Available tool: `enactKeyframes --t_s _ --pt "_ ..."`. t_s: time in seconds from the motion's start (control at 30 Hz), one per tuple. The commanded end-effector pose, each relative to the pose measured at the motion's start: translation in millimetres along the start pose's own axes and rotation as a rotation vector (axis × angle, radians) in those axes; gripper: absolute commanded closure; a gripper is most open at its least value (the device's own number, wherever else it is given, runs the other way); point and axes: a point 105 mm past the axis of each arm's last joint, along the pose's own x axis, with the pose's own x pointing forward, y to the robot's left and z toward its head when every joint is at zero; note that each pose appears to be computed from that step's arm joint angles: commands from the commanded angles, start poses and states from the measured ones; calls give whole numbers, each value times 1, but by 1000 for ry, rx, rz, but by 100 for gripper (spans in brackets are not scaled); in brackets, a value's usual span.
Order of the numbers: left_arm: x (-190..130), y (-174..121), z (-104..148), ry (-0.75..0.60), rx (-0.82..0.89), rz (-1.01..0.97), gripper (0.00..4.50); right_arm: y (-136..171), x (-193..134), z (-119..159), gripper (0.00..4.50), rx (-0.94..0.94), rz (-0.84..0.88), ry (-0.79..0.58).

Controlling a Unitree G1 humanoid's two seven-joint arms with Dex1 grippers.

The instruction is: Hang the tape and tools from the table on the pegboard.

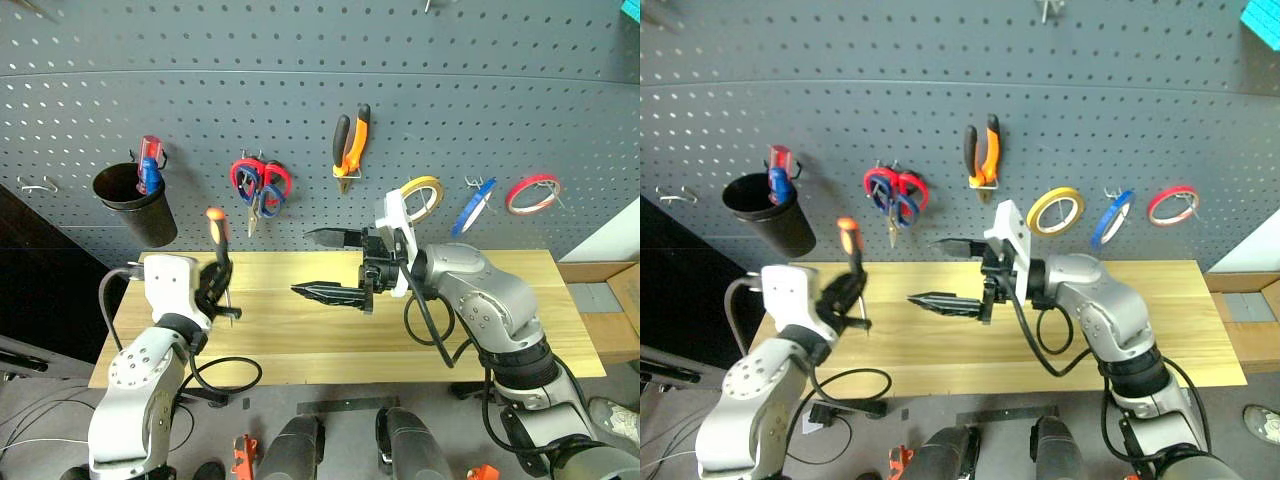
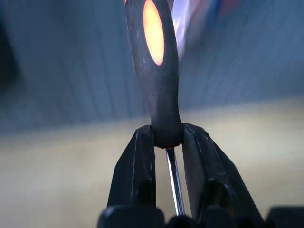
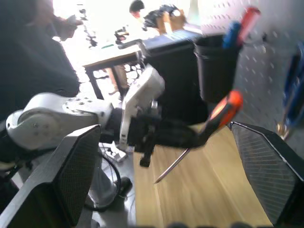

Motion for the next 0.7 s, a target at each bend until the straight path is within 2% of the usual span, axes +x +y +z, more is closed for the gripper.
enactKeyframes --t_s 0.03,0.13,0.27,0.43,0.6,0.7 --pt "-8 26 49 -226 123 127 400 10 8 15 0 -56 115 -55" --pt "-6 38 68 -307 170 180 400 11 12 17 0 -73 153 -69" --pt "4 64 114 -442 191 260 400 -28 27 51 0 -152 -53 -213" --pt "27 77 127 -449 216 258 400 -57 36 65 0 -211 -244 -259" --pt "48 87 131 -442 208 254 400 -57 35 66 0 -233 -246 -267" --pt "59 86 140 -487 227 232 400 -57 34 66 0 -244 -257 -266"
